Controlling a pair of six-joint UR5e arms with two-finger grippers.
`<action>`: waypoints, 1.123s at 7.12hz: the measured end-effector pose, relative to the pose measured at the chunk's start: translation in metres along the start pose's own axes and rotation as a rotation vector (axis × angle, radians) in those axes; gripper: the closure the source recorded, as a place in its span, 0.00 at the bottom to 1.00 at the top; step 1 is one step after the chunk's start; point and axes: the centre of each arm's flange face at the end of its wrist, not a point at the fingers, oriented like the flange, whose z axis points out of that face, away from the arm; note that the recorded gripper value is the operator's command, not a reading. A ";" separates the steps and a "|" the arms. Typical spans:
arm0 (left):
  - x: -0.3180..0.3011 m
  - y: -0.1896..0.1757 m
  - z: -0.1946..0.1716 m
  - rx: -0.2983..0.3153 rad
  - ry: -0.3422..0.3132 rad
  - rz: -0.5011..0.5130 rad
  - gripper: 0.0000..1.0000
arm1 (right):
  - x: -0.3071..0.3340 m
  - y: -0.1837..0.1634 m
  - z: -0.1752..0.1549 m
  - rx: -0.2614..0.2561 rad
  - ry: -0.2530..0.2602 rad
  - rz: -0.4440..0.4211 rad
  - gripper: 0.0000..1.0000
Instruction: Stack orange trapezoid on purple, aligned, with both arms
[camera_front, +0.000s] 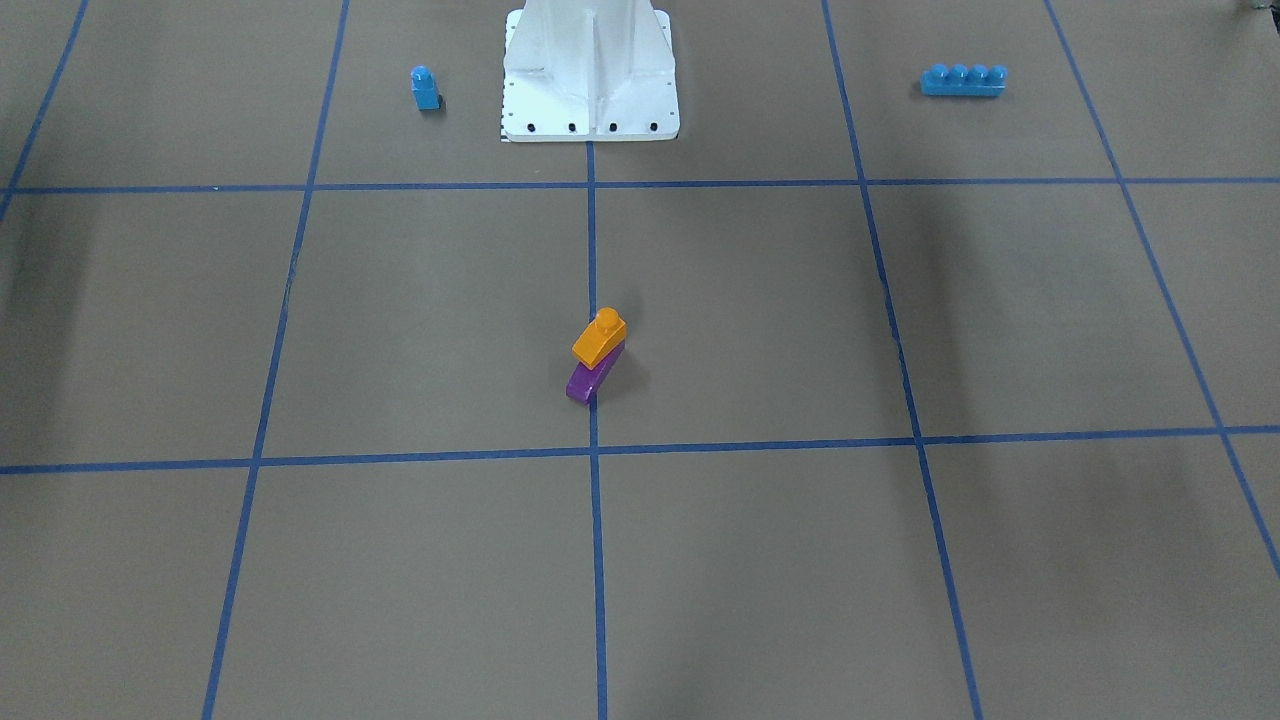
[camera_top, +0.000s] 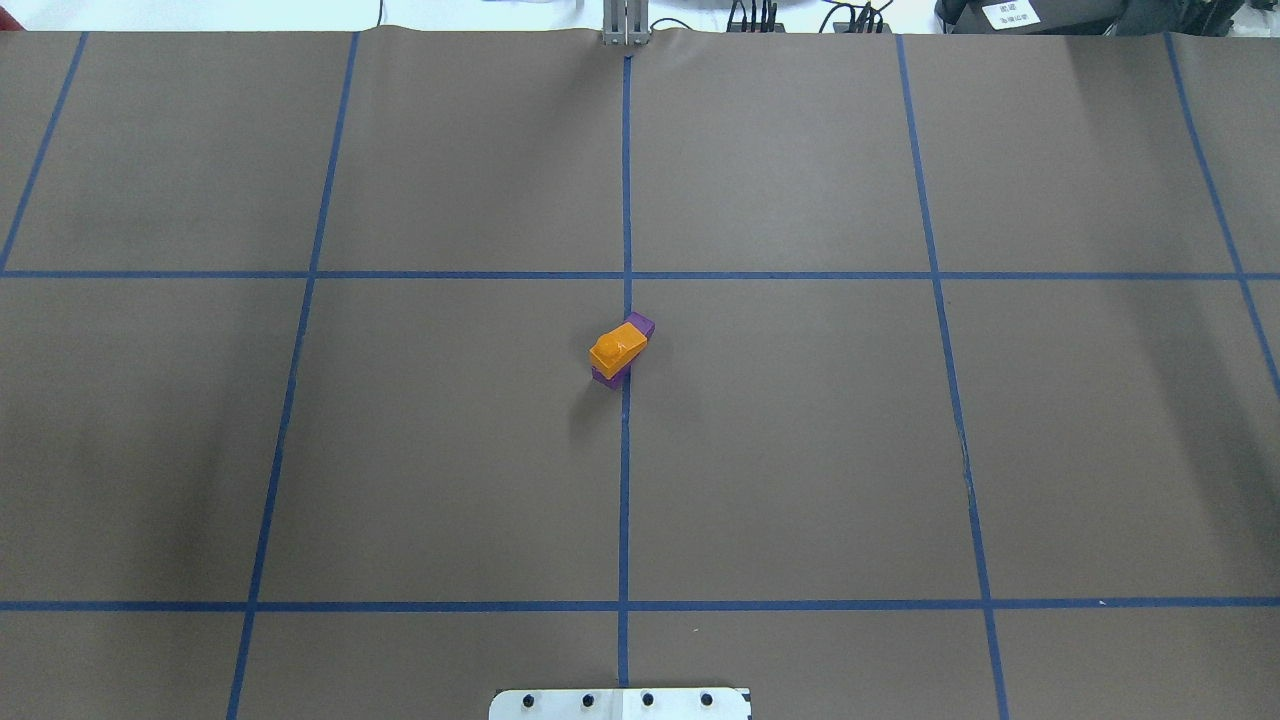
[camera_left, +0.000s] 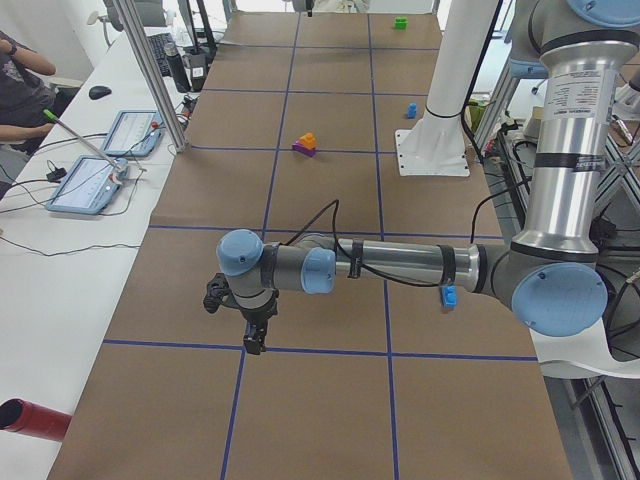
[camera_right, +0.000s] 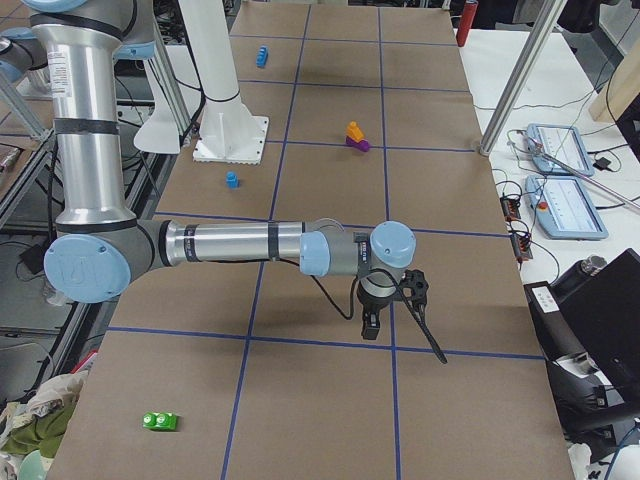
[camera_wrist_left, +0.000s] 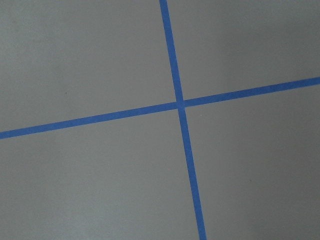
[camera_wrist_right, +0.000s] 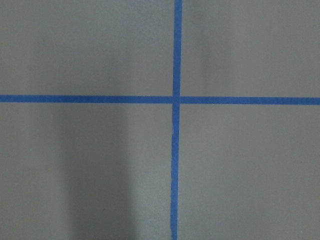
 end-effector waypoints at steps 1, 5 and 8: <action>0.000 0.000 0.000 0.000 0.000 0.000 0.00 | 0.001 -0.001 -0.003 -0.017 0.000 -0.001 0.00; 0.000 0.000 0.000 0.000 0.001 0.000 0.00 | 0.006 0.002 -0.003 -0.031 -0.015 -0.002 0.00; 0.000 0.000 0.000 0.000 0.000 0.000 0.00 | 0.008 0.003 0.000 -0.033 -0.016 0.002 0.00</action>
